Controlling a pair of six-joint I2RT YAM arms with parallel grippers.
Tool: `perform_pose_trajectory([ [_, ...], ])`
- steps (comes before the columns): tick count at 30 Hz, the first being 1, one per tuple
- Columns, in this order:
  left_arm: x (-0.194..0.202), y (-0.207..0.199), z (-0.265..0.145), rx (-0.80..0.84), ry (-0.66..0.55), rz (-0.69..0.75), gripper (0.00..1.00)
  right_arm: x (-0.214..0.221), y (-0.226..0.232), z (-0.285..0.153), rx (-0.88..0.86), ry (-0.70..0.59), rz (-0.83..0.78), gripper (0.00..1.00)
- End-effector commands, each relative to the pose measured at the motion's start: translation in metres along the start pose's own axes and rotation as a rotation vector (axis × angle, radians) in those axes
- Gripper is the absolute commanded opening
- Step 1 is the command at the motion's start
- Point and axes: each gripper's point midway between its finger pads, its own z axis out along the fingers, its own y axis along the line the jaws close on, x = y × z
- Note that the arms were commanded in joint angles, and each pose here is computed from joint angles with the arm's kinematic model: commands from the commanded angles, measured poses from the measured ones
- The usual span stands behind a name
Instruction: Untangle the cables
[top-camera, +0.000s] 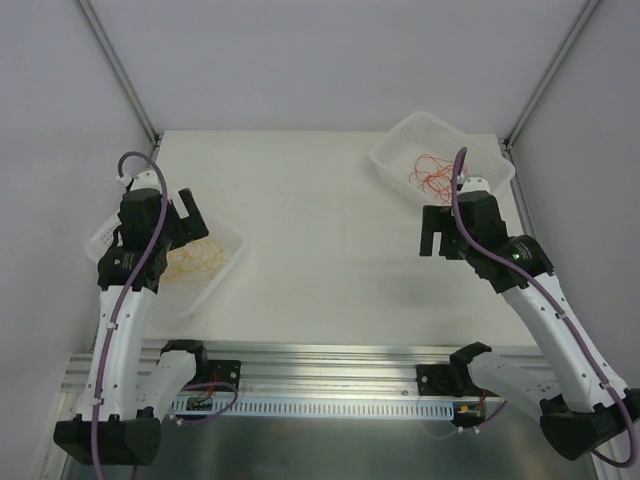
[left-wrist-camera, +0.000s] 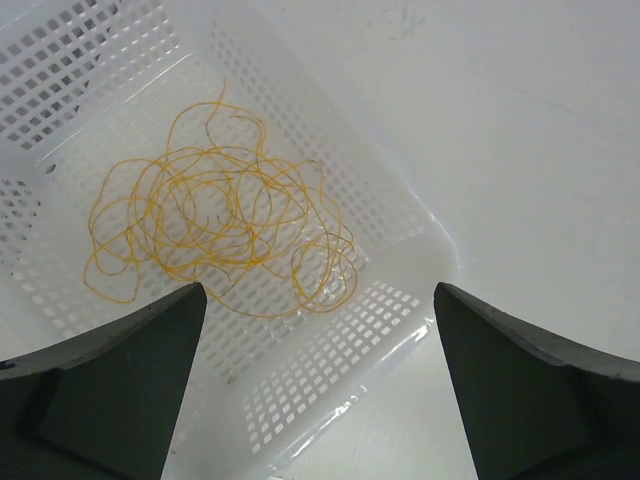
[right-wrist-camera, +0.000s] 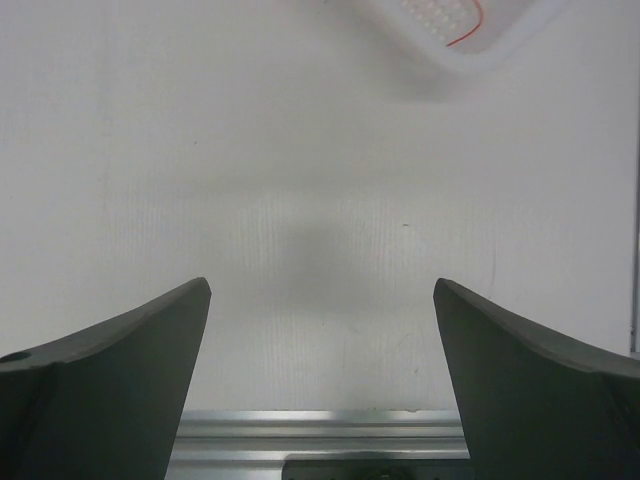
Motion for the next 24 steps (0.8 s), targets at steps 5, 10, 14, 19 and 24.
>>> perform_pose_trajectory([
  [5, -0.021, -0.014, -0.079, 0.173, -0.153, 0.045, 0.99, -0.027, -0.073, -0.077, 0.258, -0.212, 0.059, 1.00],
  [10, 0.002, 0.003, -0.134, 0.220, -0.310, -0.042, 0.99, -0.011, -0.097, -0.120, 0.246, -0.369, 0.111, 1.00],
  [14, 0.024, 0.022, -0.166, 0.237, -0.458, -0.127, 0.99, 0.005, -0.105, -0.153, 0.174, -0.454, 0.119, 1.00],
  [19, 0.050, 0.057, -0.203, 0.149, -0.507, -0.162, 0.99, 0.037, -0.122, -0.180, 0.148, -0.510, 0.134, 0.99],
  [24, 0.063, 0.069, -0.242, 0.152, -0.521, -0.159, 0.99, 0.070, -0.136, -0.196, 0.118, -0.595, 0.166, 0.99],
])
